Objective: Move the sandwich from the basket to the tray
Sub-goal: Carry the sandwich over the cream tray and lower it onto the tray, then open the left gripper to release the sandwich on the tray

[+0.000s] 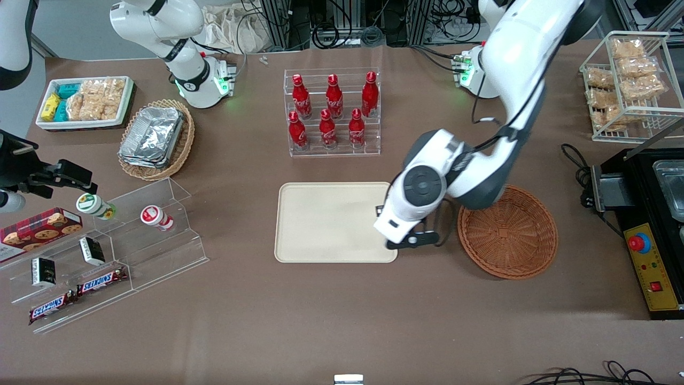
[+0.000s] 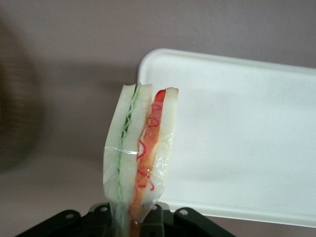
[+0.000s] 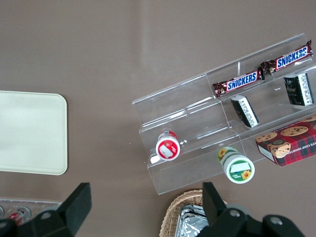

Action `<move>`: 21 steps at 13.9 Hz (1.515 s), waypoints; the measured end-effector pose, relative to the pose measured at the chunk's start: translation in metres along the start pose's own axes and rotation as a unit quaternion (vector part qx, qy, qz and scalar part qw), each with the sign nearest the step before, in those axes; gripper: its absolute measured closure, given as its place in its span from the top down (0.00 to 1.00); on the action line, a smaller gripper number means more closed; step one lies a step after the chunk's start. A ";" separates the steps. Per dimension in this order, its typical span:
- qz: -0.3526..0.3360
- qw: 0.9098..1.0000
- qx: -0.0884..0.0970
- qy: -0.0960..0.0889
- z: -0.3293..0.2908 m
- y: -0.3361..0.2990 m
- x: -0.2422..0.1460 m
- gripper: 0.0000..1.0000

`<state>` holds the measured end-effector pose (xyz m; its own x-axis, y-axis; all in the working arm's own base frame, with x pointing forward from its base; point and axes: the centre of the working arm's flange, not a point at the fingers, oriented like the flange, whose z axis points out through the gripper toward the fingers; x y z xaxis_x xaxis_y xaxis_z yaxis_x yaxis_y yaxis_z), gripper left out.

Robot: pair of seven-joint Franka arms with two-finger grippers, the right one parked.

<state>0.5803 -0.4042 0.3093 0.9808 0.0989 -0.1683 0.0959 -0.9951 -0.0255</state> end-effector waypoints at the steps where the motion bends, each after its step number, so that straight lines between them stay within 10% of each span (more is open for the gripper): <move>1: 0.008 1.000 0.005 -0.005 0.013 0.009 -0.005 0.19; 4: 0.035 0.999 0.027 0.006 0.041 0.027 -0.014 0.19; 11: 0.040 0.999 0.015 0.015 0.076 0.036 -0.007 0.24; 19: 0.034 0.999 0.003 0.032 0.054 0.035 0.002 0.99; 21: 0.025 0.999 -0.001 0.045 0.029 0.026 0.009 1.00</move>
<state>0.5869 -0.4288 0.2790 0.9956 0.0484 -0.0802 0.0472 -0.9987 -0.0170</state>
